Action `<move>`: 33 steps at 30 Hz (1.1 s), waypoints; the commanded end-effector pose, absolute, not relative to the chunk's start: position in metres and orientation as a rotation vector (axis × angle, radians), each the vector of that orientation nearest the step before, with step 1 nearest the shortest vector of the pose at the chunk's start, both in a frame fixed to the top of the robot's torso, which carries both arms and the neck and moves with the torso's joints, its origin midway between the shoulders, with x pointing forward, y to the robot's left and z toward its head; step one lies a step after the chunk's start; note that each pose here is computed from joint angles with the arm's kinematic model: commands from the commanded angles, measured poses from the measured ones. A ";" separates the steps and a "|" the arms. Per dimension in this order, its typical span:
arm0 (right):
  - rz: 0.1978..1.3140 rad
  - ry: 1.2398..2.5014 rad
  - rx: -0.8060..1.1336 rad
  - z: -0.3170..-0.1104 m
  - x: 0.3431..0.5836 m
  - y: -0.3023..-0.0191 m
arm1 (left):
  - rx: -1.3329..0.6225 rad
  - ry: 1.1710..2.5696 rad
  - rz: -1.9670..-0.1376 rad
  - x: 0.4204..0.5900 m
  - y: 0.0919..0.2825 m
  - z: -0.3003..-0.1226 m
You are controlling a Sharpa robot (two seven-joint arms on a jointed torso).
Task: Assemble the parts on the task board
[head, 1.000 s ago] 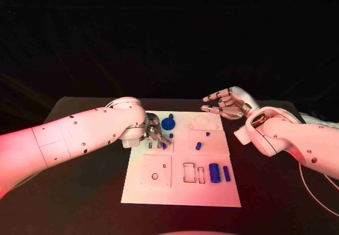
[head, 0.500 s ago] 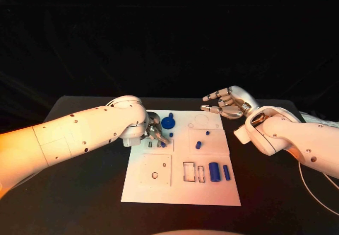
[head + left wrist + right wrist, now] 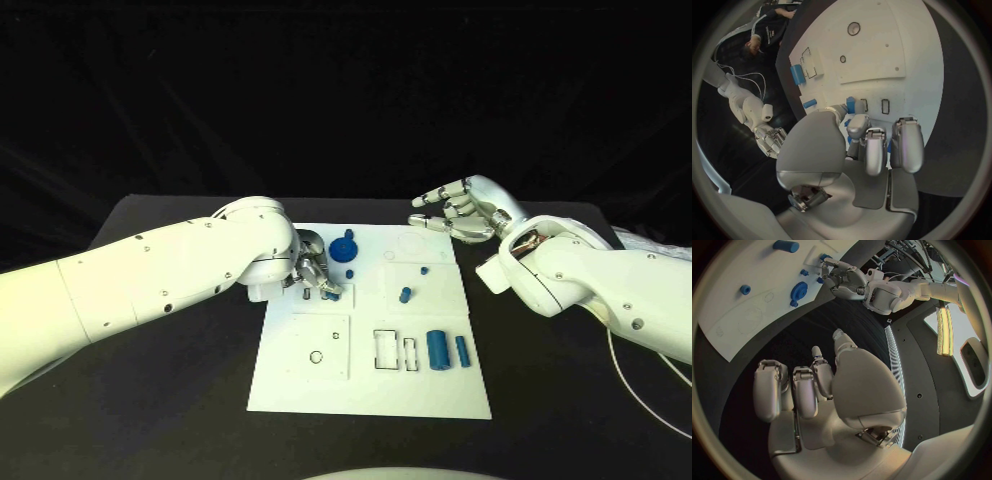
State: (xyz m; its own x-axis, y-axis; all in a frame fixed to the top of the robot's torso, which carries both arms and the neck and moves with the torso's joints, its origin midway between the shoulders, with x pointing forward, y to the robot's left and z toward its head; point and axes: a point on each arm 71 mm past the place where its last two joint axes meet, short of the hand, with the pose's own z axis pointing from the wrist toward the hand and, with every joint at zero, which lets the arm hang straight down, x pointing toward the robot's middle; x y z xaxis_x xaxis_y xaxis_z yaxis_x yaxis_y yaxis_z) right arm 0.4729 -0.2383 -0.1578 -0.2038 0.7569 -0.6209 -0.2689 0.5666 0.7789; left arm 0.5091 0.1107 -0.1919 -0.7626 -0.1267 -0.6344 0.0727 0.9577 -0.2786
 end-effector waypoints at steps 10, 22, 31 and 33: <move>0.980 1.519 0.423 -0.160 0.473 -0.237 | -0.169 2.262 -0.519 0.506 0.120 -0.180; 0.979 1.520 0.424 -0.160 0.473 -0.238 | -0.192 2.221 -0.455 0.505 0.136 -0.188; 0.980 1.521 0.423 -0.161 0.473 -0.238 | -0.151 2.256 -0.392 0.501 0.137 -0.198; 0.980 1.522 0.424 -0.161 0.473 -0.238 | -0.141 2.261 -0.383 0.500 0.137 -0.200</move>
